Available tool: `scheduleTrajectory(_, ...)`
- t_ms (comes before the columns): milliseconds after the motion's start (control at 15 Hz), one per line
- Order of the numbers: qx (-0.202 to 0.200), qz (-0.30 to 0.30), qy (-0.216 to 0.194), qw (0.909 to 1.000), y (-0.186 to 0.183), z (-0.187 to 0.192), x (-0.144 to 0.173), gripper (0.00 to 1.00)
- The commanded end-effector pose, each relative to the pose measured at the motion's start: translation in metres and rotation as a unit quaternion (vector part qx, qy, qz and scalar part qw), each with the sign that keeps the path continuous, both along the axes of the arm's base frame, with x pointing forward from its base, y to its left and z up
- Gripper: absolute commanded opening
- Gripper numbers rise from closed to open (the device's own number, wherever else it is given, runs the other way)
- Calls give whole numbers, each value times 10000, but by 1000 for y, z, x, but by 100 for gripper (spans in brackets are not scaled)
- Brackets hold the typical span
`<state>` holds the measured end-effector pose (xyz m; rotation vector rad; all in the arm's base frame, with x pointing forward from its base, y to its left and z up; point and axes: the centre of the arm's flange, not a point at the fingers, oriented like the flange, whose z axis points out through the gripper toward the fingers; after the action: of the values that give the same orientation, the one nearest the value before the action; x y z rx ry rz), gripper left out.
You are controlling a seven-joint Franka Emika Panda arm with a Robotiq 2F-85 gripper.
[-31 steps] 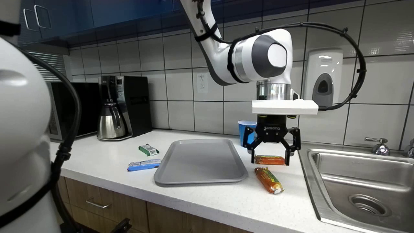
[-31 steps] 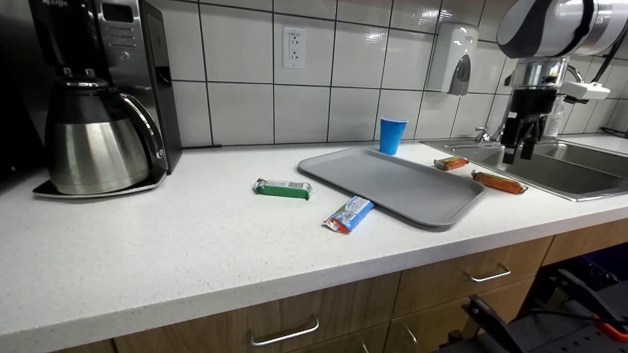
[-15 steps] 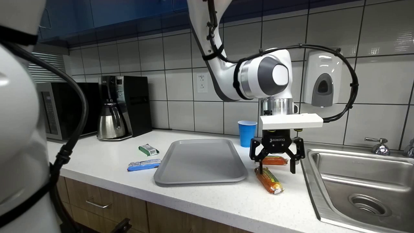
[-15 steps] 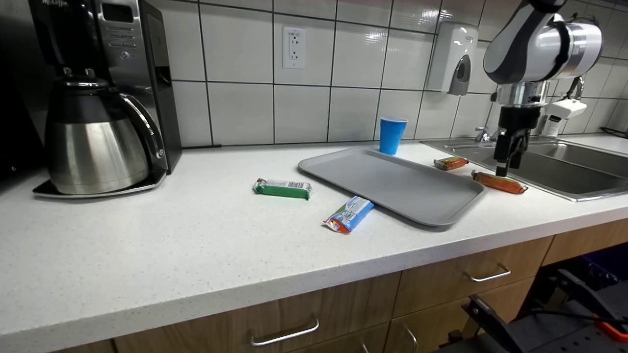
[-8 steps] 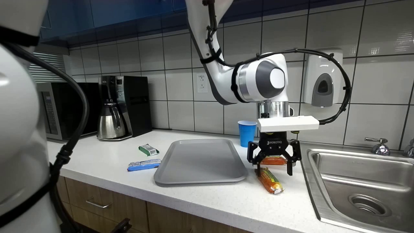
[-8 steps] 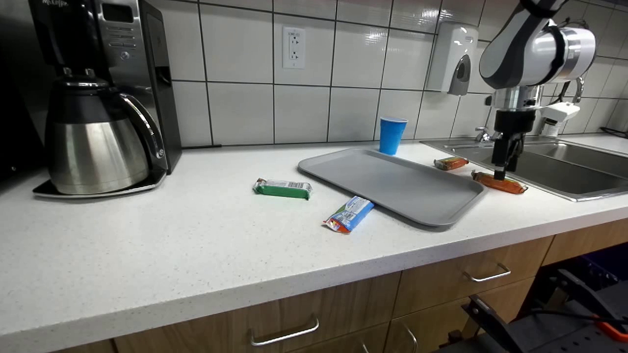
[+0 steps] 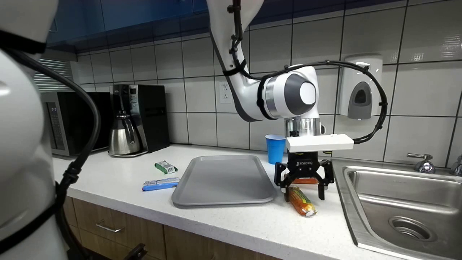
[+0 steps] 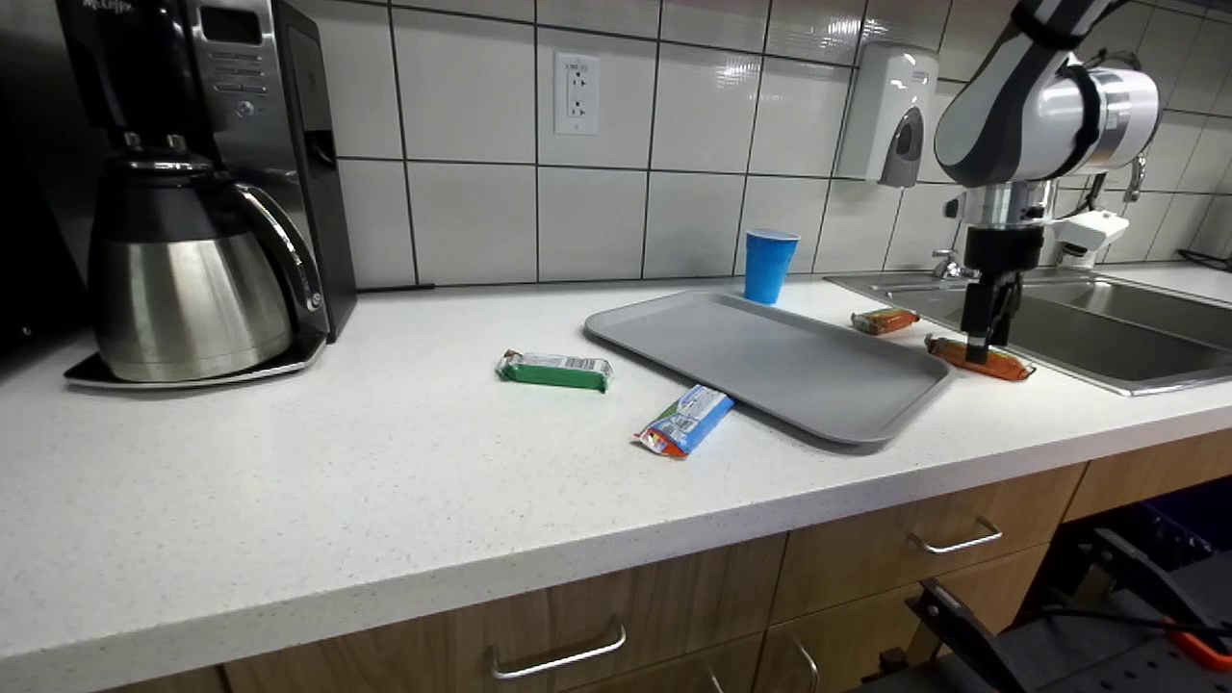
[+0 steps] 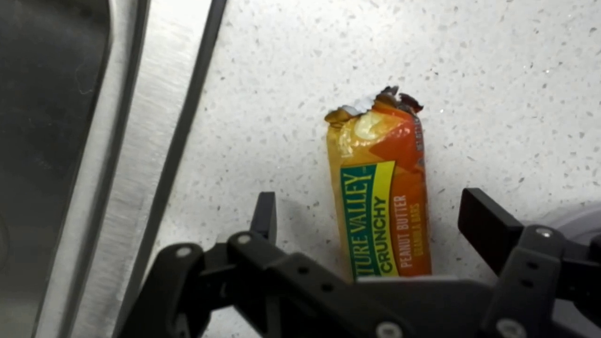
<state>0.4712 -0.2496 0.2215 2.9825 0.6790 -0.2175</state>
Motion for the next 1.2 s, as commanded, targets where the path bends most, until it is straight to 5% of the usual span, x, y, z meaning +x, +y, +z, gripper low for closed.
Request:
scheduleTrajectory(0, -35, 132, -46, 9999, -2, 1, -1, 74)
scheduleTrajectory(467, -33, 123, -35, 9999, -3, 1, -3, 18)
scheduleTrajectory(1133, 51, 49, -408, 9991, 6, 50, -3, 17)
